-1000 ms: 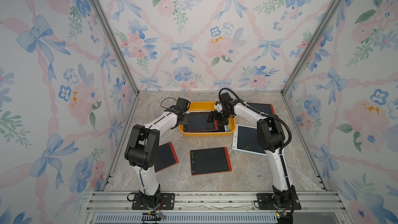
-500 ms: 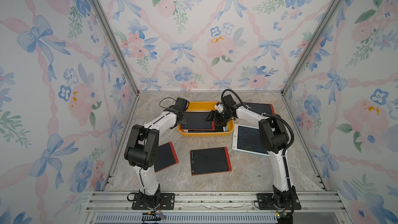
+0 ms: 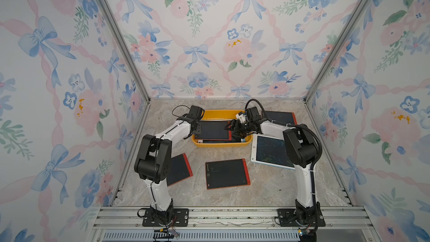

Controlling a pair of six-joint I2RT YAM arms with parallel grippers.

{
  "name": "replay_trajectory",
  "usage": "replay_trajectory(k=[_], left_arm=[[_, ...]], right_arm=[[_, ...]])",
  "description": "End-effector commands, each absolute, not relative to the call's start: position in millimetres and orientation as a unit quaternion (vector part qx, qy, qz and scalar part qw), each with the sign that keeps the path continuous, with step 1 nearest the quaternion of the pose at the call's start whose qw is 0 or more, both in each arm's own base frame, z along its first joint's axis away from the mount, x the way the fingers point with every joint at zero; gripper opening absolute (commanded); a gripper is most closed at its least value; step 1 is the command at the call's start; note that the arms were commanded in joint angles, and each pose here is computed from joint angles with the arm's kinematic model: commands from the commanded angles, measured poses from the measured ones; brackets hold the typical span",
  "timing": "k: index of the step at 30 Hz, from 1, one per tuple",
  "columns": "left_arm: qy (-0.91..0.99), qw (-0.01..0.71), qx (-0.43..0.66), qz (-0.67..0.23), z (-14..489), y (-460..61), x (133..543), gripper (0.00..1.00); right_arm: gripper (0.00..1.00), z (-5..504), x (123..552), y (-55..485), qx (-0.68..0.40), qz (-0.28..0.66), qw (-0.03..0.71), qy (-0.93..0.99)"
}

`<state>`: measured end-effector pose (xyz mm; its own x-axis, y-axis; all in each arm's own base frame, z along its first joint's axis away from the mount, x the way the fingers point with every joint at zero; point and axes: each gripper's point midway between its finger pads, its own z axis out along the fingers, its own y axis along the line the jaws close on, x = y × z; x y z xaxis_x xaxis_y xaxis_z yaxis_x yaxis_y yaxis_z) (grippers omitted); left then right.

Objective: Take out the writing tablet from the storage box
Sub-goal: Pick up the writing tablet from the storage box.

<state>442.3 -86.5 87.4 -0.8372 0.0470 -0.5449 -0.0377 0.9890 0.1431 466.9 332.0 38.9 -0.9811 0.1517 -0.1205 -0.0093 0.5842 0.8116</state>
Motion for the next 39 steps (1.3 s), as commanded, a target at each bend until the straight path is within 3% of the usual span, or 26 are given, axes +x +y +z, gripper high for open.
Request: replay_trajectory(k=[1,28,33,39], left_arm=[[0.957,0.28,0.018,0.072,80.9,-92.7,444.6,0.0],[0.957,0.28,0.019,0.07,80.1,-93.7,445.0,0.0],[0.957,0.281,0.018,0.072,81.6,-93.1,445.2,0.0],[0.957,0.282,0.015,0.074,81.4,-91.9,444.9,0.0]], right_arm=[[0.79,81.8,467.6,346.0,0.015,0.51,0.107,0.854],[0.75,135.0,465.1,358.6,0.01,0.576,0.124,0.808],[0.71,123.6,461.7,357.6,0.001,0.53,0.126,0.839],[0.59,108.7,460.4,361.8,-0.005,0.479,0.132,0.868]])
